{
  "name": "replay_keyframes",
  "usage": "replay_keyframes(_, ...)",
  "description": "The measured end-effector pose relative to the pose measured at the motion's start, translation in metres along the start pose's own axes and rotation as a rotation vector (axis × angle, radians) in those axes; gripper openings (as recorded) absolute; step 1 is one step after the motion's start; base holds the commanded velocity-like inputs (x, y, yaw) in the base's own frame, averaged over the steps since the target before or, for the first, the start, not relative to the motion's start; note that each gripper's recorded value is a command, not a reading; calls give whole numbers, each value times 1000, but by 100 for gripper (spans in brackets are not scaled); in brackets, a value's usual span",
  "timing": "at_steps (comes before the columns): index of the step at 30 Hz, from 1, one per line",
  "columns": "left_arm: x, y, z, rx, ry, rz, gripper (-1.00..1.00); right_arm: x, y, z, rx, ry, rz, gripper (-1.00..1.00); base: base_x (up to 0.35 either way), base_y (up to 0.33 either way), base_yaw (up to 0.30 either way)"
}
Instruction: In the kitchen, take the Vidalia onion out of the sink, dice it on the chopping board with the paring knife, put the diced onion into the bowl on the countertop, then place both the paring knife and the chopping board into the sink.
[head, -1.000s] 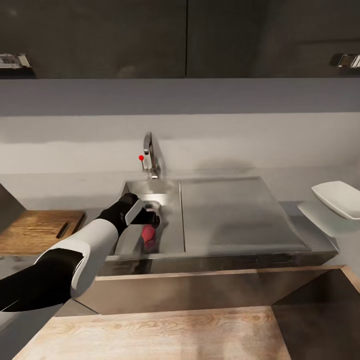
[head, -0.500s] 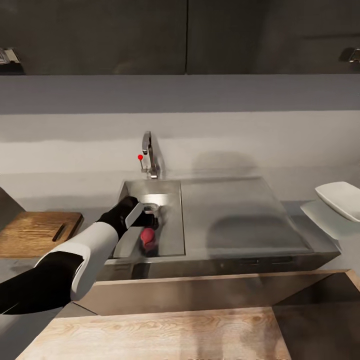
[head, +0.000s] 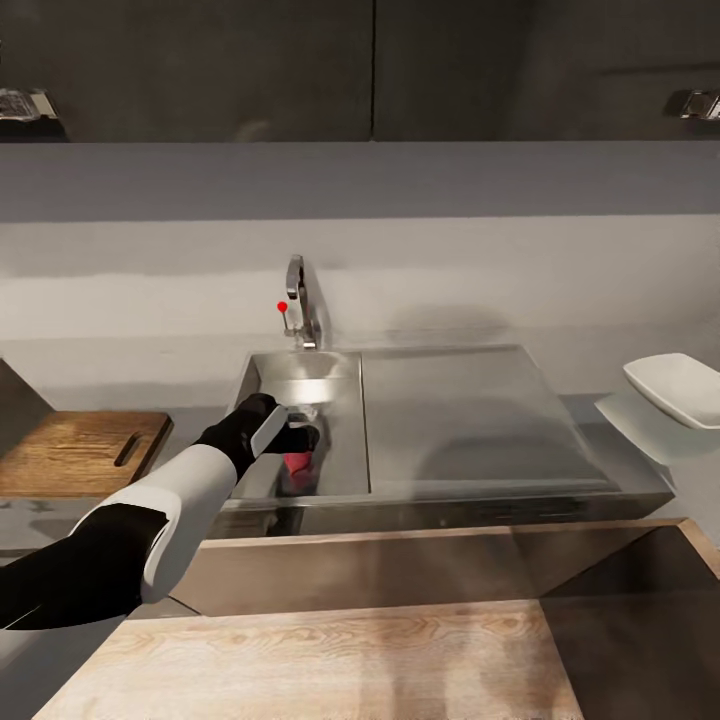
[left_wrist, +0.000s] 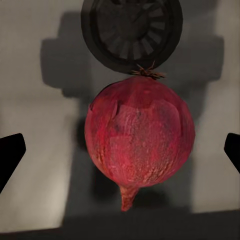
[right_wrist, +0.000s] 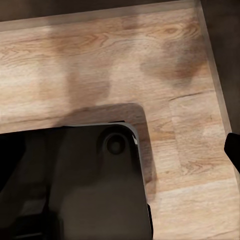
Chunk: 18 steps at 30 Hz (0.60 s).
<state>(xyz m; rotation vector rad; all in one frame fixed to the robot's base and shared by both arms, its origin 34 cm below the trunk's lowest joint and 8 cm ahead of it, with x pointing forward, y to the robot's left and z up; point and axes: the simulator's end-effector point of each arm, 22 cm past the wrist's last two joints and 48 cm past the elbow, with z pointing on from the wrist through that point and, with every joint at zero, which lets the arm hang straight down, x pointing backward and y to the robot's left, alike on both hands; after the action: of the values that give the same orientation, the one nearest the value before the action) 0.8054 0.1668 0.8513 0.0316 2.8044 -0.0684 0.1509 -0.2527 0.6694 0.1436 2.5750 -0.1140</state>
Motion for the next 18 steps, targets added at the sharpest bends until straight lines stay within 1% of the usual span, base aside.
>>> replay_keyframes(4,0,0,0,-1,0,-1,100,0,0,0,-1,0,0,100,35,0,0)
replay_keyframes(11,0,0,0,0,0,0,100,0,0,0,0,0,0,100,167,-61,0)
replay_keyframes(18,1,1,1,-1,2,-1,100,0,0,0,-1,1,-1,100,27,-16,0)
